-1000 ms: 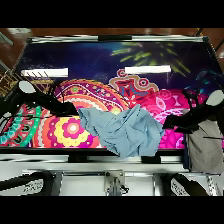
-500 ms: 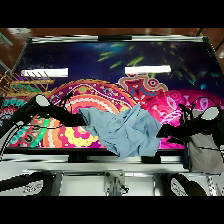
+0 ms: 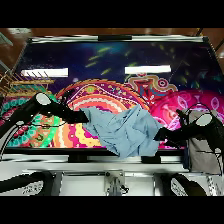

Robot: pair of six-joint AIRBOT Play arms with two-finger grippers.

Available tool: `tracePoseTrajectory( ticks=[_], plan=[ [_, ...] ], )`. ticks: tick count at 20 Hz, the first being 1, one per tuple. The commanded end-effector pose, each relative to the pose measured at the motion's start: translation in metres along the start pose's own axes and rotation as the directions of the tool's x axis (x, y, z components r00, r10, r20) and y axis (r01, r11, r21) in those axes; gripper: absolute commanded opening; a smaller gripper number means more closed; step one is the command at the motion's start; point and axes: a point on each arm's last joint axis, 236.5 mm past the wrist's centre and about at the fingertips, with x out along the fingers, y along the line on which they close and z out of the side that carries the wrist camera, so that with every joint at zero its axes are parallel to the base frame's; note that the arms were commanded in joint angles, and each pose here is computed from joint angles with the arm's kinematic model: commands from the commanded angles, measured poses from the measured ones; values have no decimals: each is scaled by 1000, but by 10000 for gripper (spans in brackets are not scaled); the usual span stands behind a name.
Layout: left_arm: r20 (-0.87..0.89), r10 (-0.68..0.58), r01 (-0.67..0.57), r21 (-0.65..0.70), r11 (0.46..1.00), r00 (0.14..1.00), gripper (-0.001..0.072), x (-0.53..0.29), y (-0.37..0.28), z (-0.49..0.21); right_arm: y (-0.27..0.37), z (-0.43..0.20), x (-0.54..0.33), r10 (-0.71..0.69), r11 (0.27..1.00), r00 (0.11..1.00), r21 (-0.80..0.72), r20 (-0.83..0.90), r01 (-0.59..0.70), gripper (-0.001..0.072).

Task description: Fold the shirts.

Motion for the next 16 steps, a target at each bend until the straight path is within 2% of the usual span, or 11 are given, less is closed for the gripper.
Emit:
tracePoseTrajectory(
  ticks=[1,3,6,10,16],
  plan=[
    [-11,82,-81,86,993,997,541,-38,5,-11,-2,8,1,-3,1000,999,2,34,3,677],
    [-36,96,-93,86,992,995,547,-48,8,-21,-2,11,1,-4,1000,999,3,46,4,677],
    [-10,45,-45,75,996,999,559,-40,-5,-15,-2,14,1,-5,1000,998,3,59,4,676],
    [-6,-43,43,74,996,999,559,-9,-38,-20,-2,13,1,-4,1000,998,5,57,4,676],
    [54,-63,59,73,996,997,559,33,-63,-7,-1,14,1,1,1000,998,5,62,-1,673]
  ],
)
